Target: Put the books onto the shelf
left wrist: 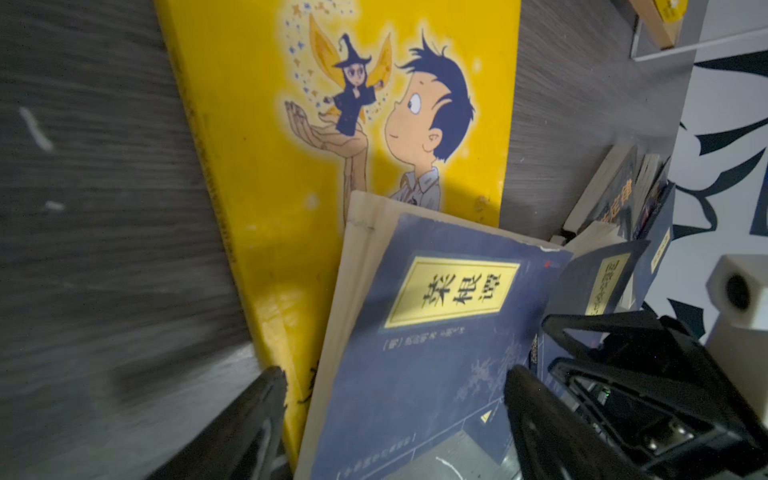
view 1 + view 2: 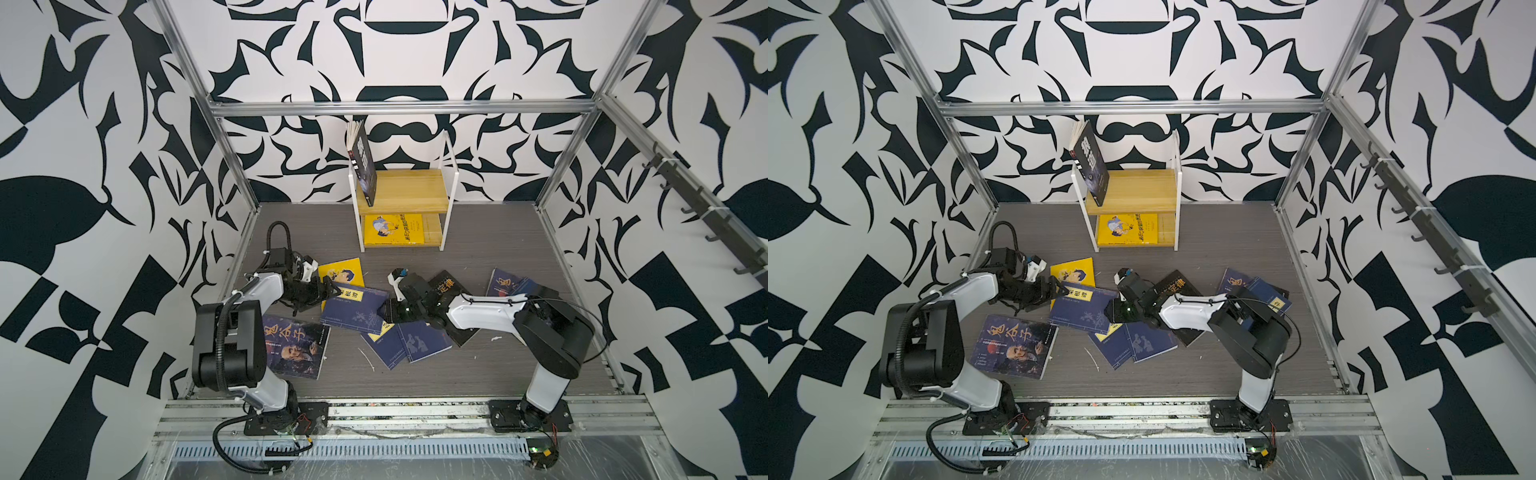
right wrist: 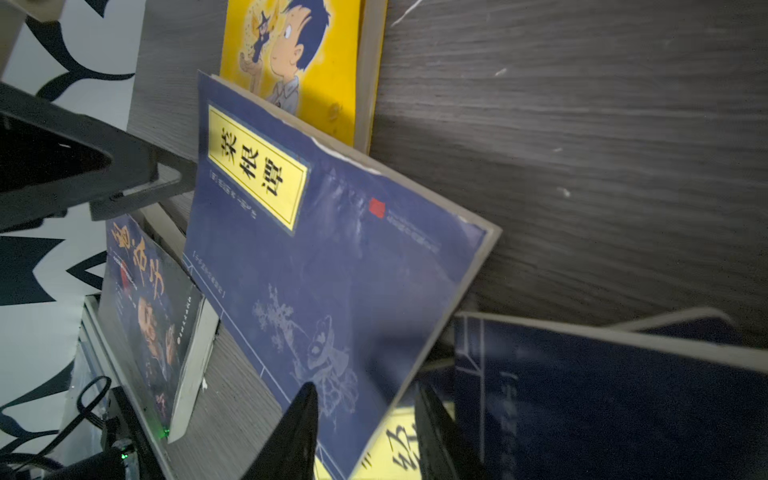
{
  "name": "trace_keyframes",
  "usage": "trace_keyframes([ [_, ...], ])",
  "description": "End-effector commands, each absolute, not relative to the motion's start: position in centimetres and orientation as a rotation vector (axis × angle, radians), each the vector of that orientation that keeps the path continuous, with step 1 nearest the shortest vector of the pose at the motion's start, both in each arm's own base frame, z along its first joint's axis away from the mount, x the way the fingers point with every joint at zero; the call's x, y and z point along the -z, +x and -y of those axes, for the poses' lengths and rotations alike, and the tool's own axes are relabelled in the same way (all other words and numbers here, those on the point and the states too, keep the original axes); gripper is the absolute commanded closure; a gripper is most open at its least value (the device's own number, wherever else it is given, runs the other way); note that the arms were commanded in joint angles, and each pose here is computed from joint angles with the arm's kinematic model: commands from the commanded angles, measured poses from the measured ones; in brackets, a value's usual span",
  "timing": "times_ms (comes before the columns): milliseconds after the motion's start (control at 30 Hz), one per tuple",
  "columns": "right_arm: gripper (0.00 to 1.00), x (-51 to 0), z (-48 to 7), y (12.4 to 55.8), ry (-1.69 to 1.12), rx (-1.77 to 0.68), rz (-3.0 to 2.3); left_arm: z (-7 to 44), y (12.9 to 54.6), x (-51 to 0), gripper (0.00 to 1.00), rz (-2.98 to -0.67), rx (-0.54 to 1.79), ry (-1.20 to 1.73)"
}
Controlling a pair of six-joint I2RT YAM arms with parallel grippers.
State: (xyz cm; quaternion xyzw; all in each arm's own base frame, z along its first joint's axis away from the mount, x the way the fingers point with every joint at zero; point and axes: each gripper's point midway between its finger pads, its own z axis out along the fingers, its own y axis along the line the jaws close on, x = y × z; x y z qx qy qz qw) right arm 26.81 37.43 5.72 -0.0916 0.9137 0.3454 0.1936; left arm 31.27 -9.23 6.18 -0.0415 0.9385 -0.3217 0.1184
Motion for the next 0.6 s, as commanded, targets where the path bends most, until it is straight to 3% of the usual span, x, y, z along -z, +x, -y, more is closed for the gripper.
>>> trace_keyframes([
  [0, 0.58, -7.9, -39.7, 27.2, -0.251, -1.101, -2.496, 10.3, 31.4, -6.8, 0.19, -2.739, 1.013, -0.113],
  [267, 0.59, -6.5, -40.0, 27.1, -0.253, -1.100, -2.526, 11.6, 30.8, -7.3, 0.33, -2.728, 1.087, -0.097],
  [567, 0.58, -7.7, -39.6, 27.4, -0.308, -1.053, -2.506, 12.0, 30.9, -9.5, 0.83, -2.685, 1.098, -0.082],
])
